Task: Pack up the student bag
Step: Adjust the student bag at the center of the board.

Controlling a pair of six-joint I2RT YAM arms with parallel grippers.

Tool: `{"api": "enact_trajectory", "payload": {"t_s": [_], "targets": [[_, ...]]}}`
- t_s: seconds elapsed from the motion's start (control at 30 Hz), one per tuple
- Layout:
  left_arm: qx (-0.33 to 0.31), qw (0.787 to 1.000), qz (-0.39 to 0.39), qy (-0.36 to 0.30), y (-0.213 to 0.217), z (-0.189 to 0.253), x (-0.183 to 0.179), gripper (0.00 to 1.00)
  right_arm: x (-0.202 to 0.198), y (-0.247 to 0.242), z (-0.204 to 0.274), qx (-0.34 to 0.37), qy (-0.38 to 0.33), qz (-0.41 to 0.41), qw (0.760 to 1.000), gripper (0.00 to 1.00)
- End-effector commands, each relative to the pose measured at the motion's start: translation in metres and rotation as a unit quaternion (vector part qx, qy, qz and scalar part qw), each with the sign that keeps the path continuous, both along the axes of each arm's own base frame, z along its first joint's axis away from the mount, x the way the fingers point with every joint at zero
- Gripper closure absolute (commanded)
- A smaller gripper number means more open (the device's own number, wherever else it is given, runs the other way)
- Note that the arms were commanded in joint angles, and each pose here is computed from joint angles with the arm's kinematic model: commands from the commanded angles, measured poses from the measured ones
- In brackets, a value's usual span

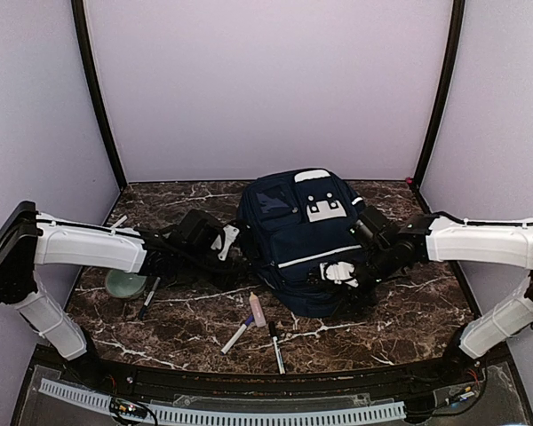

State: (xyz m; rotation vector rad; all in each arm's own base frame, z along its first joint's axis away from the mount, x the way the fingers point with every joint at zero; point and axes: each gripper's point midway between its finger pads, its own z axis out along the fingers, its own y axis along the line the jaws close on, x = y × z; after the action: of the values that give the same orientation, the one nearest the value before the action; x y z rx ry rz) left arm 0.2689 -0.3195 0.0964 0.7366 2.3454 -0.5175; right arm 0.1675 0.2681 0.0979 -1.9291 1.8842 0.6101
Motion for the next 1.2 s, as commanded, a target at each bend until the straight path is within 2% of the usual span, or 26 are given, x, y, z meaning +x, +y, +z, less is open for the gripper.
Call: {"api": "enact_trajectory", "payload": {"t_s": [0.0, 0.07, 0.2, 0.27, 0.43, 0.53, 0.73, 1.0, 1.07, 1.17], "targets": [[-0.016, 1.000, -0.001, 0.003, -0.008, 0.003, 0.004, 0.52, 0.024, -0.006, -0.021, -0.048, -0.062, -0.035, 0.996, 0.28], [-0.015, 1.000, -0.002, 0.003, -0.009, 0.003, 0.005, 0.51, 0.034, -0.007, -0.026, -0.057, -0.078, -0.052, 0.994, 0.29], [-0.011, 1.000, -0.011, -0.006, -0.012, 0.004, 0.007, 0.52, 0.047, -0.014, -0.042, -0.091, -0.092, -0.077, 0.989, 0.44], [-0.007, 1.000, -0.011, -0.012, -0.013, 0.004, 0.011, 0.52, 0.048, -0.019, -0.050, -0.109, -0.093, -0.079, 0.987, 0.54], [0.000, 1.000, -0.010, -0.017, -0.015, 0.001, 0.019, 0.59, 0.045, -0.034, -0.043, -0.110, -0.093, -0.087, 0.986, 0.91], [0.003, 1.000, -0.022, -0.013, -0.019, -0.005, 0.019, 0.63, 0.048, -0.056, -0.038, -0.119, -0.103, -0.101, 0.982, 0.99], [-0.007, 0.999, -0.041, -0.022, -0.027, -0.010, 0.020, 0.67, 0.056, -0.098, -0.036, -0.138, -0.111, -0.143, 0.974, 1.00], [-0.044, 0.996, -0.073, -0.035, -0.047, -0.011, 0.022, 0.72, 0.064, -0.130, -0.050, -0.160, -0.122, -0.178, 0.963, 1.00], [-0.048, 0.994, -0.084, -0.043, -0.053, -0.010, 0.024, 0.78, 0.060, -0.127, -0.046, -0.147, -0.110, -0.179, 0.967, 1.00], [-0.028, 0.994, -0.096, -0.045, -0.057, -0.017, 0.030, 0.86, 0.051, -0.116, -0.029, -0.108, -0.097, -0.171, 0.975, 0.95]]}}
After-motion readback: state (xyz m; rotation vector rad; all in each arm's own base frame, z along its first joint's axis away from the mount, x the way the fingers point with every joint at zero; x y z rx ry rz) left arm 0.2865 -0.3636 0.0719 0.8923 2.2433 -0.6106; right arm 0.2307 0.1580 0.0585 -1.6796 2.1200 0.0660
